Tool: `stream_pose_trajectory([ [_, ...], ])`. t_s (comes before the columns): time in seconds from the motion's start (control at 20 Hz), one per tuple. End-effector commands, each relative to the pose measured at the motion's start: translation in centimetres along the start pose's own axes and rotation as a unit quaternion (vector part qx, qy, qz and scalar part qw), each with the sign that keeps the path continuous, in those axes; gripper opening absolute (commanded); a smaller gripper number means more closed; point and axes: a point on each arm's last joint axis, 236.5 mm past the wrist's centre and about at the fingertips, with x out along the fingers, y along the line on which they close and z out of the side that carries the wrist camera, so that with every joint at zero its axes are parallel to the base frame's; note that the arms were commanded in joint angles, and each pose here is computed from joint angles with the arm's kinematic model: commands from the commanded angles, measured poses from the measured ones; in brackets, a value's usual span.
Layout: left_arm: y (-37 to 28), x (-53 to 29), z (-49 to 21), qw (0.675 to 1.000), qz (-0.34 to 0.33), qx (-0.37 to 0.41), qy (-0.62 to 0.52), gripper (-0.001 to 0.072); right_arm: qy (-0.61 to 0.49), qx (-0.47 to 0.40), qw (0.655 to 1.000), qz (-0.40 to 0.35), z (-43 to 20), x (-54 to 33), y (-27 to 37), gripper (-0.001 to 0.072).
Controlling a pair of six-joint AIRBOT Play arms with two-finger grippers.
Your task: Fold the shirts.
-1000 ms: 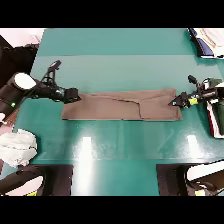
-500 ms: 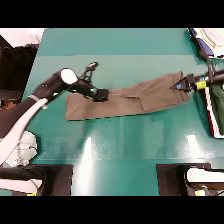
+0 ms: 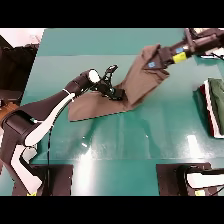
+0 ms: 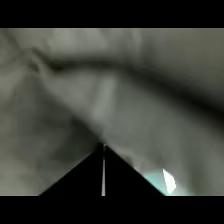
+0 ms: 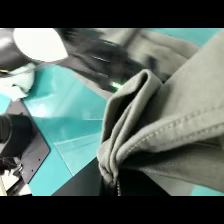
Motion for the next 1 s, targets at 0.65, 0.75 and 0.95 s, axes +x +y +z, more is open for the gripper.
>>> stream_pose_trajectory([
  [0.65, 6.2, -11.5, 3.6, 0.994, 0.09, 0.042, -0.04, 0.0024, 0.034, -0.073, 0.996, 0.044, 1.1, 8.2, 5.2, 0.0016],
  [0.75, 6.5, -16.3, 4.3, 0.99, 0.105, 0.064, -0.062, 0.0024, 0.024, -0.091, 0.995, 0.046, 1.5, 8.7, 5.8, 0.0016],
  [0.95, 7.6, -25.4, 3.7, 0.983, 0.14, 0.068, -0.095, 0.0025, 0.023, -0.111, 0.992, 0.057, 1.7, 12.2, 6.9, 0.0016],
])
